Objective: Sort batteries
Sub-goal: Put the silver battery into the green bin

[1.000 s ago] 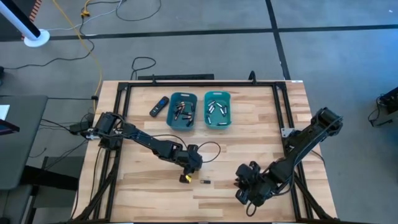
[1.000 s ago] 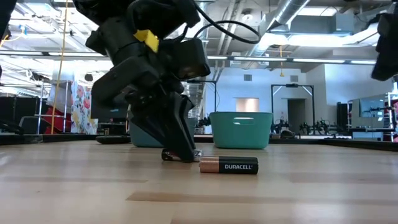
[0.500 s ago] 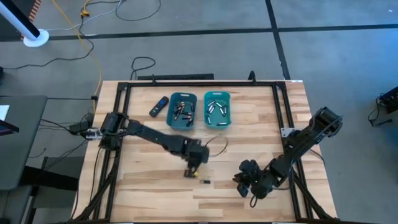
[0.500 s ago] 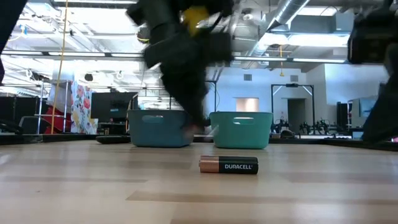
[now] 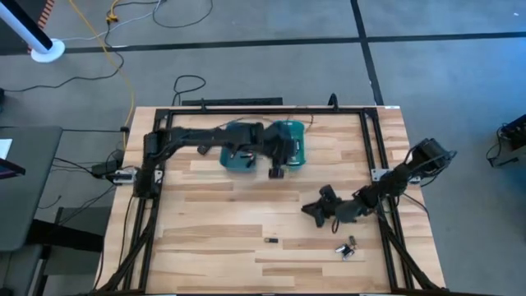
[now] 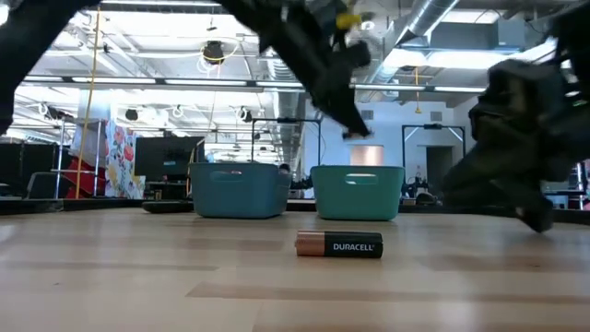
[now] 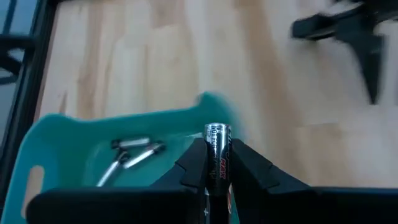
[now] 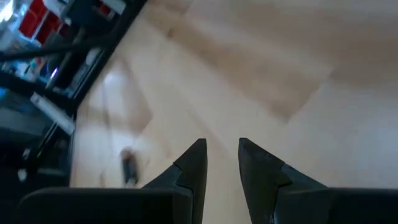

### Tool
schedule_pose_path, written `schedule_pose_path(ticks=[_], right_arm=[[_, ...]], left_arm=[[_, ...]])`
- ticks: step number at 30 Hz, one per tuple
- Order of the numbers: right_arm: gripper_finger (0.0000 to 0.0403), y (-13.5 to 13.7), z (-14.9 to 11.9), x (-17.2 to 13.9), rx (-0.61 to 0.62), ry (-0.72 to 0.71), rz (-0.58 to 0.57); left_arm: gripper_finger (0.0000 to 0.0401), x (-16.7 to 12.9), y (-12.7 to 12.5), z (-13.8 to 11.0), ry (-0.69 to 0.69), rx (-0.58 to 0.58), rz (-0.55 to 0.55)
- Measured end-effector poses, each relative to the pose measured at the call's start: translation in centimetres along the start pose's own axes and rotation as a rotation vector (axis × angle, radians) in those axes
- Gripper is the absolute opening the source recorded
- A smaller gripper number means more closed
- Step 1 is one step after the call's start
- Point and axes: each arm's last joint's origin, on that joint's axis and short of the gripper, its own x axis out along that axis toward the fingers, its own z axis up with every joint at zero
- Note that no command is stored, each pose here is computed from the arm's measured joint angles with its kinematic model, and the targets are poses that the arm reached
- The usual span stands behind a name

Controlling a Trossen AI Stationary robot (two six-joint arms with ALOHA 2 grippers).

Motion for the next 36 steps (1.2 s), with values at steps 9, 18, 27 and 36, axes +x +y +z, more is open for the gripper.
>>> schedule_pose_path(ticks=[9, 18, 27, 36], right_arm=[[0.0108, -1.3, 2.9, 1.2, 0.058, -0.055, 0.004], [0.0108, -1.6, 3.6, 1.4, 0.146, -0.080, 0.002], [0.0108, -1.6, 4.3, 1.8, 0.185, -0.105, -0.009], [0.0108, -2.0, 5.0, 2.1, 0.199, -0.132, -0.027]], left_arm=[[0.0042, 5.8, 5.5, -3.4, 0.061, -0.083, -0.060], [0.0042, 8.8, 5.9, -4.1, 0.131, 0.049, -0.047], [0.0042, 8.8, 7.8, -4.6, 0.126, -0.032, 0.001], [0.0042, 8.3, 9.6, -5.3, 0.130, -0.156, 0.030]])
